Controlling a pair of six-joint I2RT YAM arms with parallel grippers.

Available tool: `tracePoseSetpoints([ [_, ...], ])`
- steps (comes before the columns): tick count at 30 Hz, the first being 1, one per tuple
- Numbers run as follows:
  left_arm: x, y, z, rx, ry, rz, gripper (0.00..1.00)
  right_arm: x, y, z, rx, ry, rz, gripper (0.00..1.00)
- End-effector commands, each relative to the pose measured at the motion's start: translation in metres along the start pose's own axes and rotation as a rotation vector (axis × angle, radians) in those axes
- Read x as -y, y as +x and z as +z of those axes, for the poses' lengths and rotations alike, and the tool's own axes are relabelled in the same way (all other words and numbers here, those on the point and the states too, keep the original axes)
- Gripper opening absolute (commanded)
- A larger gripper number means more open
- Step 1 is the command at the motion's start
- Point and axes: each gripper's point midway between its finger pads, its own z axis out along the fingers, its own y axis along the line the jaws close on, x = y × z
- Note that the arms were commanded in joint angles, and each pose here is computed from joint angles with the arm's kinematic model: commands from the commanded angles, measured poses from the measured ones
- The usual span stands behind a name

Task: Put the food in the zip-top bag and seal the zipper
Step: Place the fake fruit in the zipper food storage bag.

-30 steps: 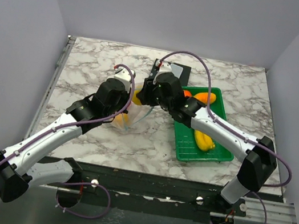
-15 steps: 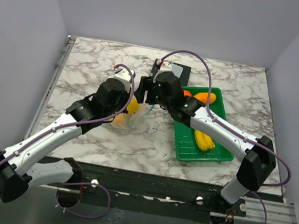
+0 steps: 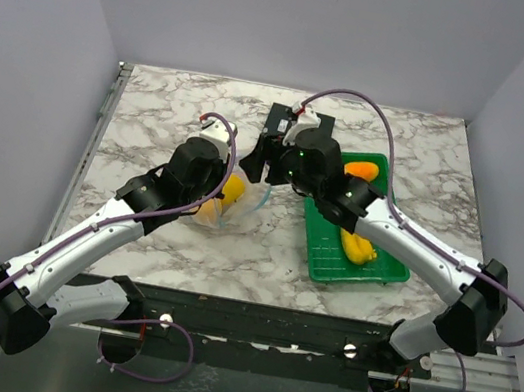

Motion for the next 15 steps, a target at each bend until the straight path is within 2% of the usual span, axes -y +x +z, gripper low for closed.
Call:
tracePoseSetpoints([
  [1,0.001,-0.004,-0.002,0.023,0.012,-0.006,0.0,-0.003,-0.01,-0.027,0.031,-0.01,0.01,0.74],
  [7,0.001,-0.004,-0.002,0.025,0.012,-0.008,0.0,0.02,-0.016,-0.057,0.054,0.096,0.006,0.74],
  [15,0.001,-0.004,-0.002,0.023,0.008,-0.009,0.0,0.08,-0.004,-0.092,0.05,0.382,-0.046,0.76],
])
